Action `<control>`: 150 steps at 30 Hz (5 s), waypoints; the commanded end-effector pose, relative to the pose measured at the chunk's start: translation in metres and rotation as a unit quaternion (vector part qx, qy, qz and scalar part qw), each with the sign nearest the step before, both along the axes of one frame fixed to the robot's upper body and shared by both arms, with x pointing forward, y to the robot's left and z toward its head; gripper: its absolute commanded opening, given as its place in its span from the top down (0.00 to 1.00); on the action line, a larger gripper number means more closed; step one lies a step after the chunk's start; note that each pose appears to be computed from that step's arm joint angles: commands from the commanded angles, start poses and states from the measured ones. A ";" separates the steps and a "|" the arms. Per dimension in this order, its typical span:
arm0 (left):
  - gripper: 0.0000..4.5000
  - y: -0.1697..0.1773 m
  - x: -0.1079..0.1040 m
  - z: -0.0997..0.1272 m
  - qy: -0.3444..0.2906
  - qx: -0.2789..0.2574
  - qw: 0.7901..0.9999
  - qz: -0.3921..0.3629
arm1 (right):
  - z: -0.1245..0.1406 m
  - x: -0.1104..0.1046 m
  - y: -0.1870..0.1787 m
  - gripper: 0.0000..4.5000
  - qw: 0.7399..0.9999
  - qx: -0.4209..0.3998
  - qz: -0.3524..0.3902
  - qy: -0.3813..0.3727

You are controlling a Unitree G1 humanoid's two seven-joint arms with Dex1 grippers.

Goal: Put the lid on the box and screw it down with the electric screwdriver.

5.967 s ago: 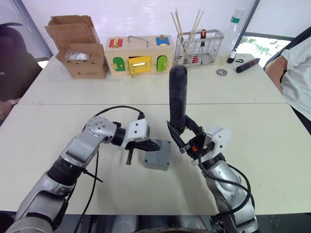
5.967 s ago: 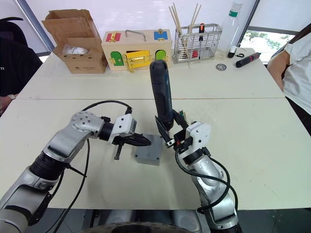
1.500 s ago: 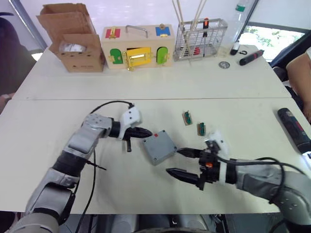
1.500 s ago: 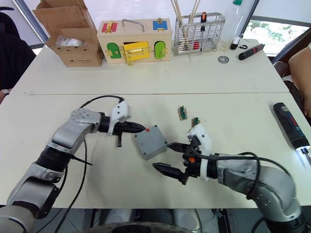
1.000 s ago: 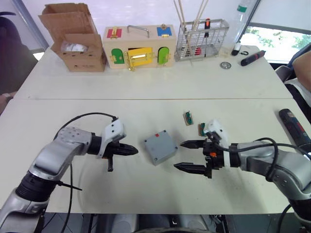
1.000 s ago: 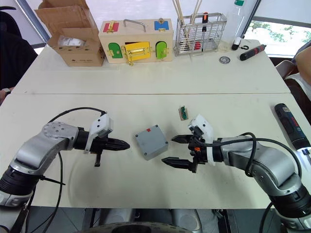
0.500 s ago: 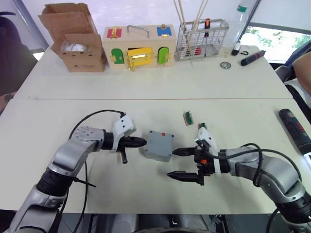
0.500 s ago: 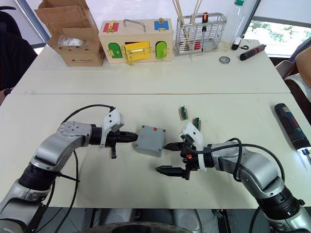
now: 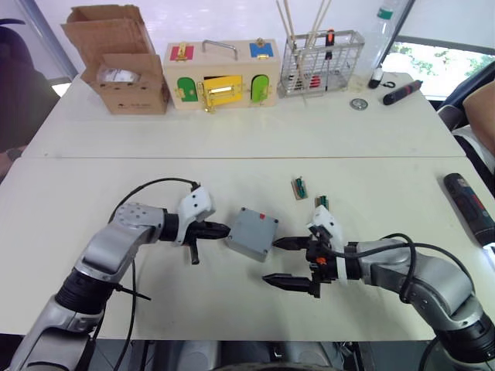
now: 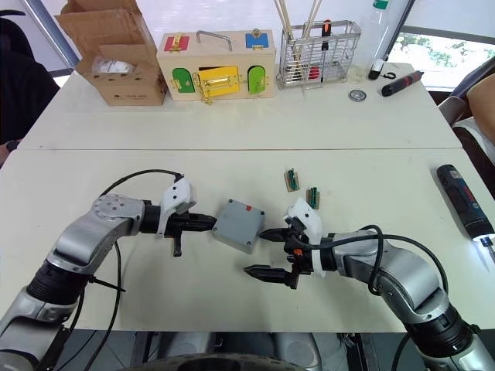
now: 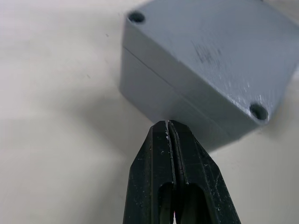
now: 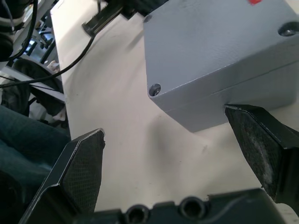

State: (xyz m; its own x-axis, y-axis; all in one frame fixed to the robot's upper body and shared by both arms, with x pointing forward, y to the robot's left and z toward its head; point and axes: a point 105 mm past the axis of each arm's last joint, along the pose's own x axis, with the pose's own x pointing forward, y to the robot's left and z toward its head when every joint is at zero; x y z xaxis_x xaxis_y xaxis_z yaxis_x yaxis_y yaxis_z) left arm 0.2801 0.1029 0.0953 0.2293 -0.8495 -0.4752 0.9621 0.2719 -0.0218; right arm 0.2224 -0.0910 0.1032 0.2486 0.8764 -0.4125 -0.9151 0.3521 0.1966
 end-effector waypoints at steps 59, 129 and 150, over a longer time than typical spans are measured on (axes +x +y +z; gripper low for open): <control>1.00 -0.010 -0.015 0.095 -0.030 -0.055 0.996 -0.067 | 0.020 0.129 -0.064 0.99 0.933 0.006 -0.291 -0.212; 1.00 0.007 -0.019 0.078 -0.026 -0.007 0.996 -0.089 | 0.040 0.044 -0.005 0.99 0.973 0.065 -0.131 -0.177; 1.00 0.003 -0.020 0.081 -0.024 -0.011 0.996 -0.090 | 0.035 0.048 -0.007 0.71 0.972 0.051 -0.135 -0.185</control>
